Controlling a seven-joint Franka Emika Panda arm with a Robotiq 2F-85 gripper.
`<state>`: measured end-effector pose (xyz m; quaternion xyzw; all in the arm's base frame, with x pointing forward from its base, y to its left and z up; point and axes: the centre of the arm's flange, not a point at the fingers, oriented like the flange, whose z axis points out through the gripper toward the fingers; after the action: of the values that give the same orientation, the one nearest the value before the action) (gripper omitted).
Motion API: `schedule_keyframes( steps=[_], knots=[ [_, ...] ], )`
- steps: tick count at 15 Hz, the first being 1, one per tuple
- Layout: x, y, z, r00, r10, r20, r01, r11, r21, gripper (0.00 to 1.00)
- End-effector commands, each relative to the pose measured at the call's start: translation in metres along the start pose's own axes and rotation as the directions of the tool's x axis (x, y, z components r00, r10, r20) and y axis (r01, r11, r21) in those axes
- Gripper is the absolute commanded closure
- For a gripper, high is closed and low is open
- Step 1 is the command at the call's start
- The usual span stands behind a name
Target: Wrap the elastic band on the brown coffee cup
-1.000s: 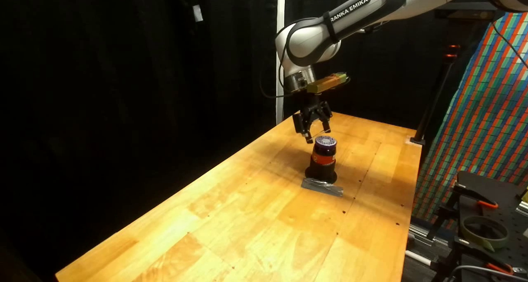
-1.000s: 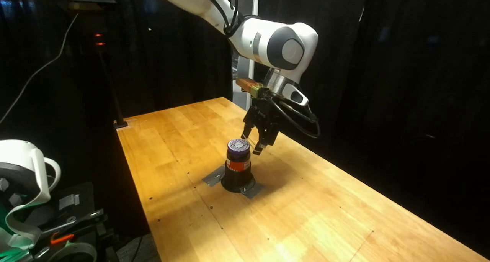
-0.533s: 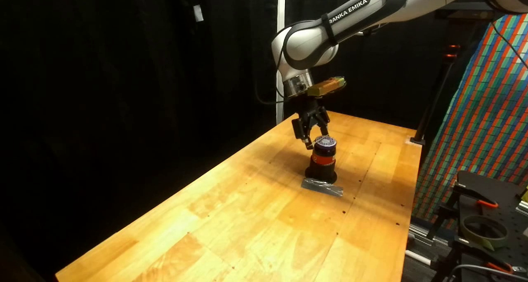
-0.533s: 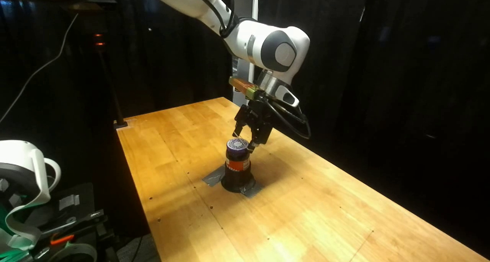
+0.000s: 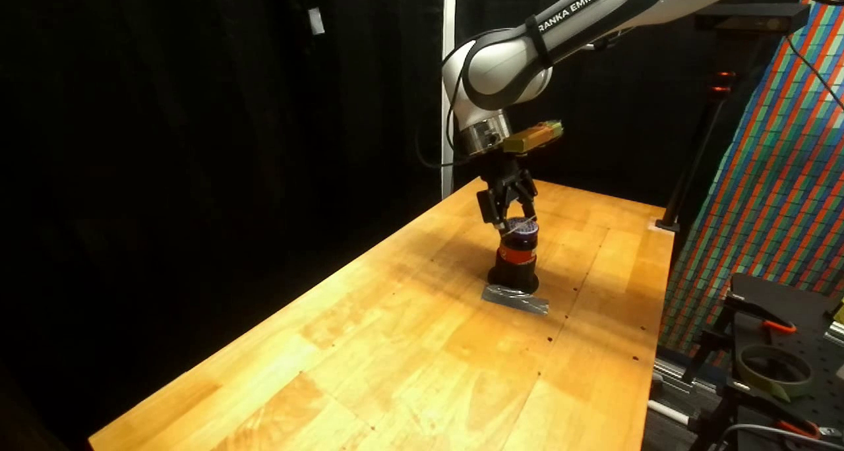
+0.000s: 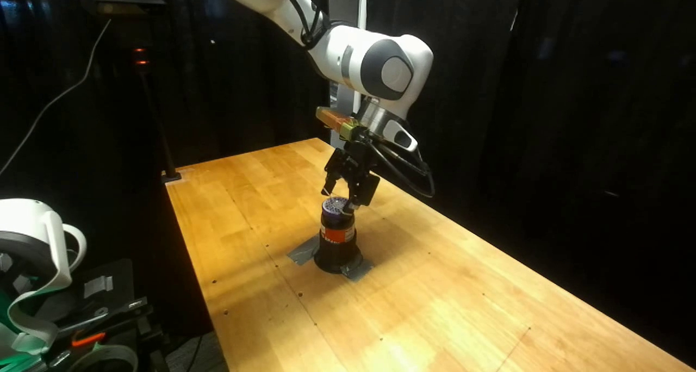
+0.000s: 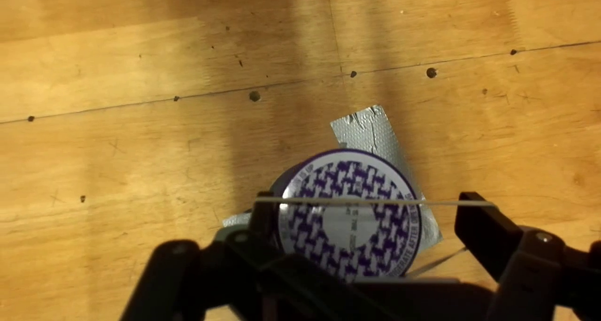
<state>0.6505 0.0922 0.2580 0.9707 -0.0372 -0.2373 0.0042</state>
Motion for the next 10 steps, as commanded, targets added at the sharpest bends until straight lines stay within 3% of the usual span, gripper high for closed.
schedule_keyframes(
  steps=[1,6,10],
  knots=[
    [-0.045,-0.002,0.006,1.000,-0.009,-0.025,0.009,1.000,-0.009,0.00],
    [-0.073,-0.003,0.028,0.996,-0.003,-0.088,0.002,1.000,-0.011,0.00],
    [-0.090,0.002,0.048,0.975,0.047,-0.218,-0.054,0.998,-0.026,0.00]
  ],
)
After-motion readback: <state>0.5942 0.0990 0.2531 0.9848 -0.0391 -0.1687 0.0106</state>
